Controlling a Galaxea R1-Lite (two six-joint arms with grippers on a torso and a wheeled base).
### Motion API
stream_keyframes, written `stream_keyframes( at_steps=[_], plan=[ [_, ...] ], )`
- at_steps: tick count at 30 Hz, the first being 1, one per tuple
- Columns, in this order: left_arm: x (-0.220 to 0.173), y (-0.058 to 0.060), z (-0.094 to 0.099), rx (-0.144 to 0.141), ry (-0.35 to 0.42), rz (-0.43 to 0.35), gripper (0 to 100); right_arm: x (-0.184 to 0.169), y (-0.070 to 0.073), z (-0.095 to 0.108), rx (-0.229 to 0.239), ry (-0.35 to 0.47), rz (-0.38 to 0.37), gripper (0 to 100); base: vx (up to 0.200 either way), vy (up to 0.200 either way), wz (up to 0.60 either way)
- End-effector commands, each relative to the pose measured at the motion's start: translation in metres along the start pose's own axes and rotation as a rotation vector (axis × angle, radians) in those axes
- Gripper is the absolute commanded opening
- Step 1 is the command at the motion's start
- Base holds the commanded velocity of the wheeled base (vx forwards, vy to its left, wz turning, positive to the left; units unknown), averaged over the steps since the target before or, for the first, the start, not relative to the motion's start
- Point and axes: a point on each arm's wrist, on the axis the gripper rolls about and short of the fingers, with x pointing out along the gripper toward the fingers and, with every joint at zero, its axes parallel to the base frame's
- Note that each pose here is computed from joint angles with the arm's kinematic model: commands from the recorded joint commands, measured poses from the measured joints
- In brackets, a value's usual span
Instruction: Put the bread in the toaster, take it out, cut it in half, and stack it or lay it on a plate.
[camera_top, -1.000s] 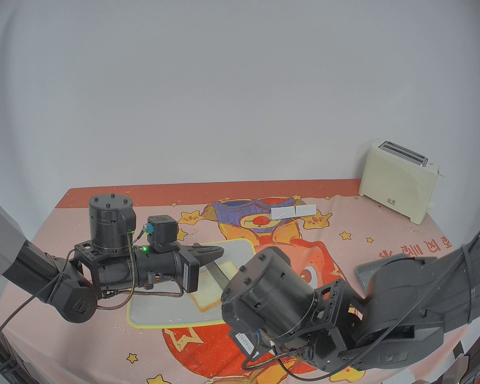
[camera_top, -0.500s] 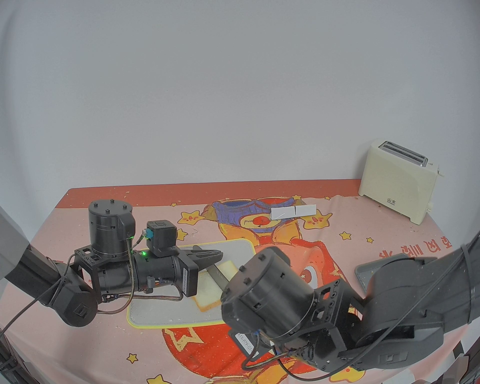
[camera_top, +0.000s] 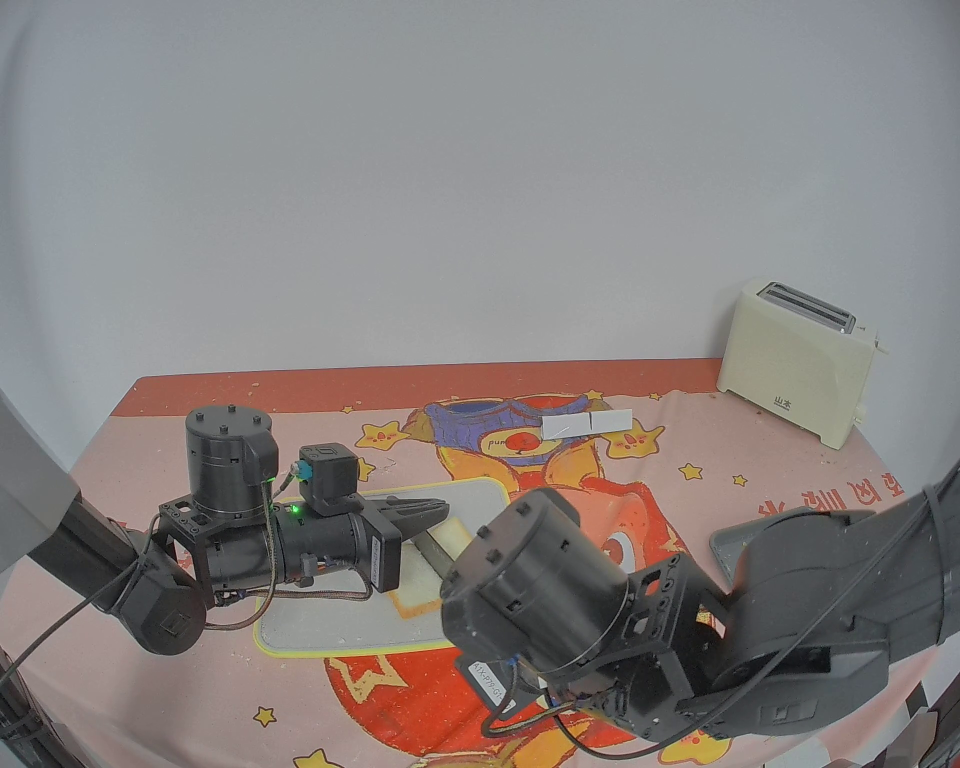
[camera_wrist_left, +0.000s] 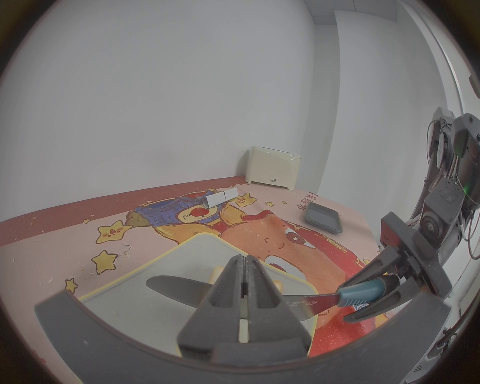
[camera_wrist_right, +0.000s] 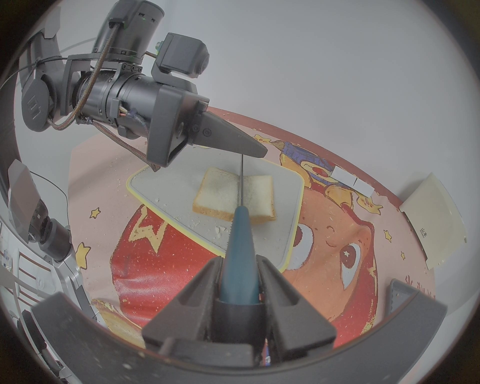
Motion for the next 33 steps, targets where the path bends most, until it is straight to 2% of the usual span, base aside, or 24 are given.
stream_keyframes(
  at_steps=[1, 10, 26, 33],
  plan=[
    [0.002, 0.001, -0.004, -0.008, 0.016, 0.001, 0, -0.003, 0.0, 0.004, 0.008, -0.018, 0.005, 0, 0.0, 0.0, 0.0],
    [0.001, 0.003, -0.002, -0.007, 0.008, 0.008, 0, -0.002, -0.002, 0.004, 0.011, -0.017, 0.001, 0, 0.0, 0.0, 0.0],
    [0.001, 0.004, 0.011, 0.015, -0.089, 0.006, 0, 0.002, -0.002, 0.001, 0.014, 0.001, -0.006, 0, 0.0, 0.0, 0.0],
    [-0.001, 0.003, 0.008, 0.012, -0.082, 0.007, 0, 0.005, -0.002, -0.003, 0.011, 0.016, -0.012, 0, 0.0, 0.0, 0.0]
  ],
)
